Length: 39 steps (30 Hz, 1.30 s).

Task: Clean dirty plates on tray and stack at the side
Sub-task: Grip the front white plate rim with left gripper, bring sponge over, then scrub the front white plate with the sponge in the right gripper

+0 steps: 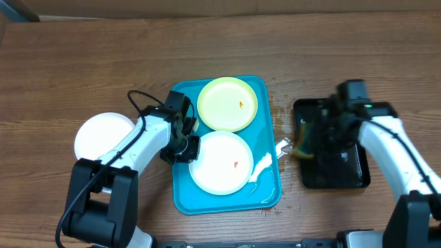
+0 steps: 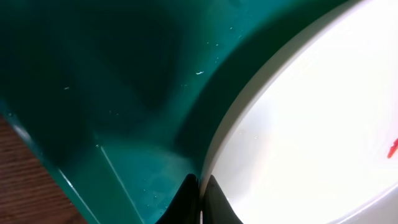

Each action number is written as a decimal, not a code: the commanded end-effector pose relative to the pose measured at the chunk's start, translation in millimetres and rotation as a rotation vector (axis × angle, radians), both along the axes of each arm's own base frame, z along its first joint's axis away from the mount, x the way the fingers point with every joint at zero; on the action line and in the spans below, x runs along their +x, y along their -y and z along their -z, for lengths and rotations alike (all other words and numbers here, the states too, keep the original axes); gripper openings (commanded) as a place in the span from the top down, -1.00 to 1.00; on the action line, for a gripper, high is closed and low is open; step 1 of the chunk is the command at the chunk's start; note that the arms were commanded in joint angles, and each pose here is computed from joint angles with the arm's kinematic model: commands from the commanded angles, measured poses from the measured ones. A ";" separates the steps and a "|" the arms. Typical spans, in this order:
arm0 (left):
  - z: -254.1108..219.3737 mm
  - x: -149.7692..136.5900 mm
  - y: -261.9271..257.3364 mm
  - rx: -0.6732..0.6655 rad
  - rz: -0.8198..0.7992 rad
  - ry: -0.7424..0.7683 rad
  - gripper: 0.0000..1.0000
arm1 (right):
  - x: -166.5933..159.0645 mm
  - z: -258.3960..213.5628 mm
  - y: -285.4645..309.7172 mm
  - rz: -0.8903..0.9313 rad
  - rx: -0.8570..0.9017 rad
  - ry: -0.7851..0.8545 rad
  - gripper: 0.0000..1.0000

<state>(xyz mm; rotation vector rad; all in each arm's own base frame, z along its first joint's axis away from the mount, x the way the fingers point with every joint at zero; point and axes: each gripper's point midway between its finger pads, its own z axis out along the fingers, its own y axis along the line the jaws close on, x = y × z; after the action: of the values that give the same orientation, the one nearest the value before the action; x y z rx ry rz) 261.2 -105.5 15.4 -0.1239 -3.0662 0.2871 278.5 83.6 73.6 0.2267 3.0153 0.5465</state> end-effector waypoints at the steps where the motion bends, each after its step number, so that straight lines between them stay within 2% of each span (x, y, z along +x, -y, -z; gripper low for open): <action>1: 5.8 0.1 -4.1 0.034 -0.094 -0.018 0.92 | -4.1 -20.3 -40.6 -0.160 0.046 0.074 0.92; 7: 5.5 -2.1 1.2 0.022 -0.092 -0.025 0.92 | -16.4 -25.1 -101.0 -0.314 0.079 0.133 0.92; 13: 5.5 -1.4 2.8 0.019 -0.090 -0.020 0.92 | -14.6 -36.0 -165.2 -0.289 0.174 0.207 0.92; 17: 5.5 -1.5 2.5 0.021 -0.090 -0.021 0.92 | -13.2 -24.3 -194.9 -0.234 0.180 0.208 0.92; 22: 5.6 -1.2 1.9 0.023 -0.091 -0.020 0.92 | -17.8 11.9 -204.6 -0.102 0.136 0.093 0.92; 28: 5.7 1.4 2.6 0.020 -0.091 -0.009 0.91 | -22.1 47.1 -209.0 -0.073 0.114 0.003 0.92; 34: 5.8 2.5 2.1 0.023 -0.091 -0.004 0.92 | -35.0 79.6 -191.0 0.043 0.019 -0.133 0.92; 39: 6.5 3.7 -2.3 0.048 -0.092 0.004 0.92 | -41.1 83.0 -164.4 0.123 -0.051 -0.219 0.92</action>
<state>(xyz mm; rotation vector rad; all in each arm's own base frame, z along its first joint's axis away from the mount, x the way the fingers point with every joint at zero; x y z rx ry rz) 264.6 -109.5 12.7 0.0006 -3.0765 0.2821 242.7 273.8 9.4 0.3266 3.1330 0.6140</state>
